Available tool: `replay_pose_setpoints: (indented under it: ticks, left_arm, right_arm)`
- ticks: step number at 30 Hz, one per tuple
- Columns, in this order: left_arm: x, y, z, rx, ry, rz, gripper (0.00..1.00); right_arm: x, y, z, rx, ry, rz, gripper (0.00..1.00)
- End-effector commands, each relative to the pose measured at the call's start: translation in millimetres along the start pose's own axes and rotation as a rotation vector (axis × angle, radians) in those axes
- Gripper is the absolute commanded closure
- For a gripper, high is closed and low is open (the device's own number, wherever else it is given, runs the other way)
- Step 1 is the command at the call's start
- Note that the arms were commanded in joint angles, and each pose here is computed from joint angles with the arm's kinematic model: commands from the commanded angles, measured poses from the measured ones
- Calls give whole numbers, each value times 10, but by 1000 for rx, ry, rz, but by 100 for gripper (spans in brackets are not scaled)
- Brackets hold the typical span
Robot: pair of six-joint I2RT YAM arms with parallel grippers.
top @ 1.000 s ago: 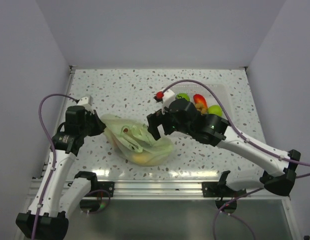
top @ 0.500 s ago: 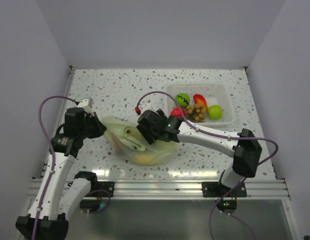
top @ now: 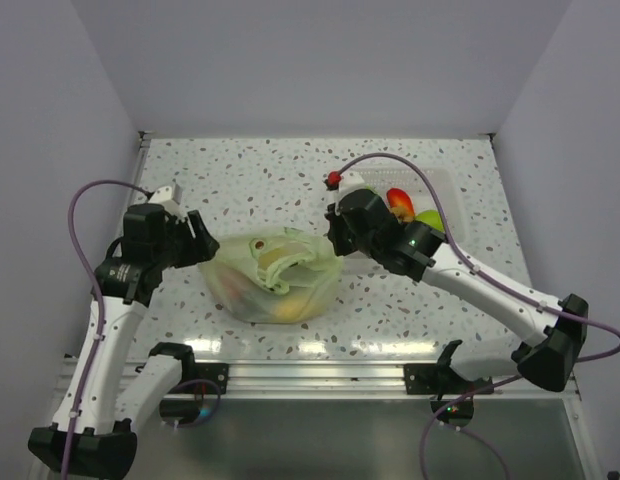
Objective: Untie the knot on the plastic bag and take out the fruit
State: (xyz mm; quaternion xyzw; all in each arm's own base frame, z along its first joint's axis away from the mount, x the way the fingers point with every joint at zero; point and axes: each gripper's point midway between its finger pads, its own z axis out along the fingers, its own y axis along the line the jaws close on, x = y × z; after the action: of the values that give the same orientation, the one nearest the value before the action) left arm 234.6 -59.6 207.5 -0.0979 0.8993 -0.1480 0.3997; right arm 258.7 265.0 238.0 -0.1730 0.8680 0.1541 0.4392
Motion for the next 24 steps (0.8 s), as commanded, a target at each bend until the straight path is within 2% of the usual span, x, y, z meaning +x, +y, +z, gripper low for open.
replay_pose_setpoints:
  ticks: [1, 2, 5, 6, 7, 8, 9, 12, 17, 20, 21, 22, 24]
  left_arm:
    - [-454, -354, -286, 140, -124, 48, 28]
    - [-488, -408, -334, 162, -129, 60, 15]
    - [-582, -529, -466, 184, -160, 94, 7]
    - [-582, -544, -481, 190, -163, 96, 6]
    - [-574, -559, -489, 199, -166, 101, 5]
    - [-555, -565, -497, 204, -165, 95, 4]
    - [-529, -571, -485, 208, -160, 91, 3]
    - [-361, -574, -387, 223, -134, 66, 0]
    - [-154, -652, -277, 229, -98, 17, 0]
    - [-10, -688, -150, 206, -61, 15, 0]
    - [17, -684, -120, 194, -55, 14, 0]
    - [56, -707, -99, 192, -44, 22, 0]
    - [43, -683, -35, 152, -53, 16, 0]
  right_arm:
    - [-201, 411, 61, -163, 3, 15, 100]
    - [-225, 447, 54, -176, 10, 18, 100]
    - [-327, 550, 63, -199, 24, 14, 100]
    - [-337, 571, 65, -208, 23, 8, 96]
    - [-306, 589, 88, -212, 30, -8, 83]
    - [-254, 612, 143, -213, 42, -17, 47]
    - [-191, 604, 187, -206, 56, -23, 33]
    - [-63, 582, 364, -154, 84, -43, 1]
    - [162, 537, 691, -54, 139, -75, 1]
    - [315, 316, 837, 89, 167, -74, 2]
    - [349, 250, 852, 126, 169, -75, 5]
    - [333, 191, 846, 159, 155, -67, 23]
    - [328, 155, 827, 173, 147, -57, 52]
